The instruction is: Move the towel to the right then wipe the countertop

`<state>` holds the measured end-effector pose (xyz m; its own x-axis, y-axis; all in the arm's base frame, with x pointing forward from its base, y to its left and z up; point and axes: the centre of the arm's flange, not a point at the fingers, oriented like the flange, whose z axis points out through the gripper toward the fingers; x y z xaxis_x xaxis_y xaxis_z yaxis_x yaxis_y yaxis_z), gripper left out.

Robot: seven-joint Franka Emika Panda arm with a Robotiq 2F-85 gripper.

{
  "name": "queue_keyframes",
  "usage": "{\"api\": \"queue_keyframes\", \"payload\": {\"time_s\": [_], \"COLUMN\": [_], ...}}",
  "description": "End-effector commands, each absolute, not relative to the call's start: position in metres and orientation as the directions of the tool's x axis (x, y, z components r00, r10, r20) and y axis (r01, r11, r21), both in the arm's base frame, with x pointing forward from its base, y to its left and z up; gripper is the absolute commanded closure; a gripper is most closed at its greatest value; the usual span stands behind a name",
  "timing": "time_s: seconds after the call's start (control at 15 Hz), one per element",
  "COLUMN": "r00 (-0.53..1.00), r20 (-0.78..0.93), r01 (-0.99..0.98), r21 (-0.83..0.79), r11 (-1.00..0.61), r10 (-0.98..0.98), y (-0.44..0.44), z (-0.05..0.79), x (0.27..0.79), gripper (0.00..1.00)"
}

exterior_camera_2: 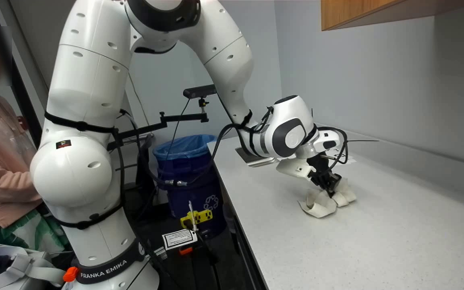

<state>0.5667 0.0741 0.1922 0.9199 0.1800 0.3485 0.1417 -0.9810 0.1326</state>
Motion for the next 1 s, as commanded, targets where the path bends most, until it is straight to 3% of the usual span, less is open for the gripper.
{"api": "queue_keyframes", "payload": {"time_s": [0.0, 0.33, 0.93], "r00": [0.896, 0.889, 0.923], "r20": [0.375, 0.377, 0.382], "r01": [0.221, 0.247, -0.017], "r21": [0.086, 0.083, 0.173], "r11": [-0.972, -0.965, -0.985], "r10": [0.237, 0.26, 0.051], "y": [0.127, 0.135, -0.003], "z": [0.189, 0.193, 0.205], "x": [0.573, 0.565, 0.536], "gripper": [0.98, 0.98, 0.98]}}
